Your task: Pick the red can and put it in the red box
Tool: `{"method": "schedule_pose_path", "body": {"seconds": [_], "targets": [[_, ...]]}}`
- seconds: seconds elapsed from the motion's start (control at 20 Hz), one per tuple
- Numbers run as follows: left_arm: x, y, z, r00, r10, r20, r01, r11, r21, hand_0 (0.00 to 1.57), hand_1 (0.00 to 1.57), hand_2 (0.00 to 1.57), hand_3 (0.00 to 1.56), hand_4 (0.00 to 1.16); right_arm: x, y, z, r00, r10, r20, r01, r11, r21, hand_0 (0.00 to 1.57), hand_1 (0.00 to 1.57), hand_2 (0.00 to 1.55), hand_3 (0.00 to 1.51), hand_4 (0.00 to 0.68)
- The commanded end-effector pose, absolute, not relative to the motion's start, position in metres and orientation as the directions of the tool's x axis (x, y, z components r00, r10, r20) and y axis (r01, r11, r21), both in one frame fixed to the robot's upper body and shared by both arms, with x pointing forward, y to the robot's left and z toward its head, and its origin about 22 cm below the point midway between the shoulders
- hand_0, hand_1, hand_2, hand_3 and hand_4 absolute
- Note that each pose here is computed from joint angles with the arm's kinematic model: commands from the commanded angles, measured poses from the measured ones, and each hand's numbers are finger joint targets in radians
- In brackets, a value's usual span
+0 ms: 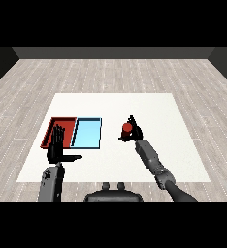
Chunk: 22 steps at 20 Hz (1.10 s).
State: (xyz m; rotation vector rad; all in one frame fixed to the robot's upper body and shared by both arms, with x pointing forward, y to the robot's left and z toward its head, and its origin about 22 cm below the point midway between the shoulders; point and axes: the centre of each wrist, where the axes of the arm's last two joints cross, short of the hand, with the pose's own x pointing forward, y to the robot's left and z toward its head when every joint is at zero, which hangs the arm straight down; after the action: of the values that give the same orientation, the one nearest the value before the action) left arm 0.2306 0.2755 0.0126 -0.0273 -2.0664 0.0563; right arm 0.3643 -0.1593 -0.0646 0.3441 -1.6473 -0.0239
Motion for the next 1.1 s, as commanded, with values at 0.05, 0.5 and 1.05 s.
{"method": "schedule_pose_path", "body": {"seconds": [0.05, 0.5, 1.05], "targets": [[0.23, 0.265, 0.02, -0.489, 0.036, 0.872, -0.019, 0.998, -0.052, 0.0, 0.0, 0.0, 0.0, 0.0, 0.368, -0.144, -0.061, -0.04, -0.226, 0.973, -0.205, 0.955, 0.213, 0.0, 0.0, 0.0, 0.0, 0.0], [0.235, 0.288, 0.025, -0.488, 0.027, 0.872, -0.009, 0.999, -0.036, 0.0, 0.0, 0.0, 0.0, 0.0, 0.382, -0.135, -0.052, -0.018, -0.203, 0.979, -0.215, 0.957, 0.194, 0.0, 0.0, 0.0, 0.0, 0.0], [0.226, 0.276, 0.017, -0.501, 0.029, 0.865, -0.029, 0.998, -0.05, 0.0, 0.0, 0.0, 0.0, 0.0, 0.385, -0.134, -0.051, 0.094, 0.116, 0.989, -0.017, 0.993, -0.115, 1.45, 1.45, 1.45, 1.41, 0.534]]}}
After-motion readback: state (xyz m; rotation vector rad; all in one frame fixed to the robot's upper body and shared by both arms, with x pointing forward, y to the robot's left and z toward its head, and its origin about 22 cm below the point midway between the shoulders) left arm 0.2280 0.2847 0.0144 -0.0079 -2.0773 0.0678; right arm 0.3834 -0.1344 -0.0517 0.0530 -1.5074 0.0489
